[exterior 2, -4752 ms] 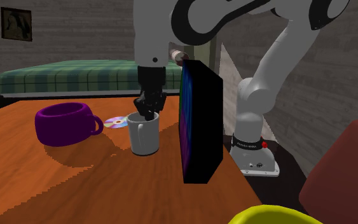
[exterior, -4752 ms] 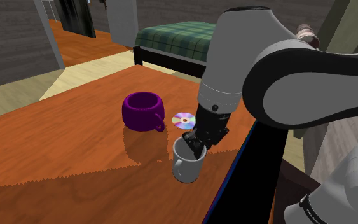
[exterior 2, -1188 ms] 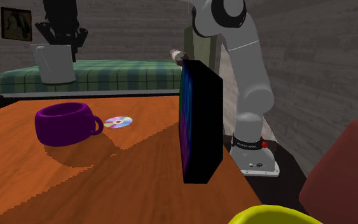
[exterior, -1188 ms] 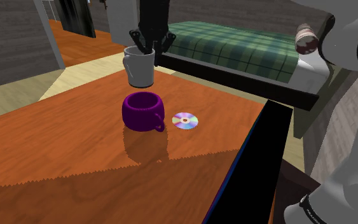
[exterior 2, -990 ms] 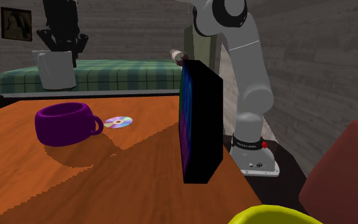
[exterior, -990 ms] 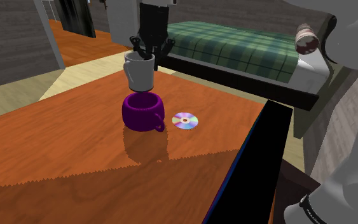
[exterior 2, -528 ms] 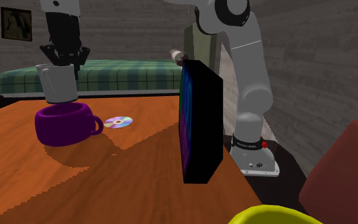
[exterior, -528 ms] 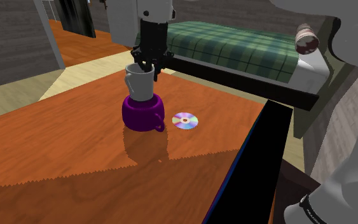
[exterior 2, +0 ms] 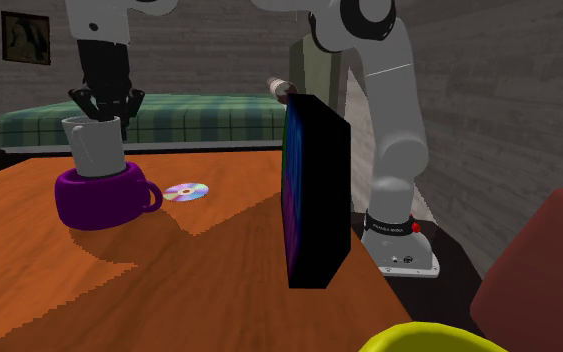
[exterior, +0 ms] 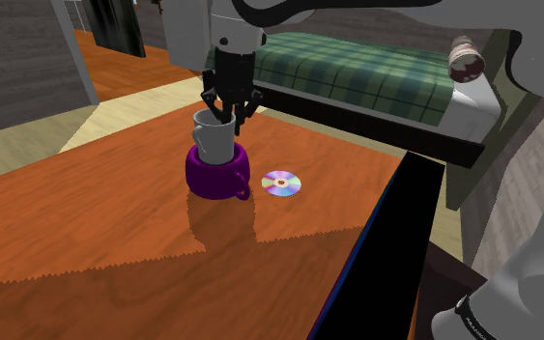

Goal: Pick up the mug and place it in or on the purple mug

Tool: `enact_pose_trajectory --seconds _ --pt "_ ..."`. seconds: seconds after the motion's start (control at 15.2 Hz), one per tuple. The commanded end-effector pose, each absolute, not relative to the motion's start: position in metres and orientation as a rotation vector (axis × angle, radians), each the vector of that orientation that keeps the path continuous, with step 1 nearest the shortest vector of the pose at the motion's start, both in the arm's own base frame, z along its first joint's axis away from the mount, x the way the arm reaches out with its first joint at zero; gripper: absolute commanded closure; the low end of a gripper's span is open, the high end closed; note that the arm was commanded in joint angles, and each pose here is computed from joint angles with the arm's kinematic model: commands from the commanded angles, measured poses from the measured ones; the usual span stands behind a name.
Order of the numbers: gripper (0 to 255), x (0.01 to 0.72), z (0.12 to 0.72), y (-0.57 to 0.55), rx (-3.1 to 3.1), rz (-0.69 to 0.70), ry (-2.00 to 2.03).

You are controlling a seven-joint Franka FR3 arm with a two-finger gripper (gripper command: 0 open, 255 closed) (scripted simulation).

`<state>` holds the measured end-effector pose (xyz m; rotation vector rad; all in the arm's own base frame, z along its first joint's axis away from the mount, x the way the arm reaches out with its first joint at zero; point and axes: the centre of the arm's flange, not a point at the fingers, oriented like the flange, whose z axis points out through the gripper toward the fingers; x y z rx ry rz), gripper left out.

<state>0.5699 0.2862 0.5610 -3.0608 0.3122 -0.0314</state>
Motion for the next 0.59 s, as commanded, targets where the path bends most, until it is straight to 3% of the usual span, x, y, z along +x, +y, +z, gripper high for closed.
enact_pose_trajectory --seconds 0.0,0.26,0.33,0.53 --pt "255 0.5698 0.5603 0.2862 -3.061 -0.032 0.312" --pt "255 0.5698 0.5603 0.2862 -3.061 -0.032 0.312" --pt "0 0.5699 0.5604 0.2863 -3.061 -0.032 0.312" --pt "0 0.5699 0.5604 0.2862 -3.061 -0.032 0.312"
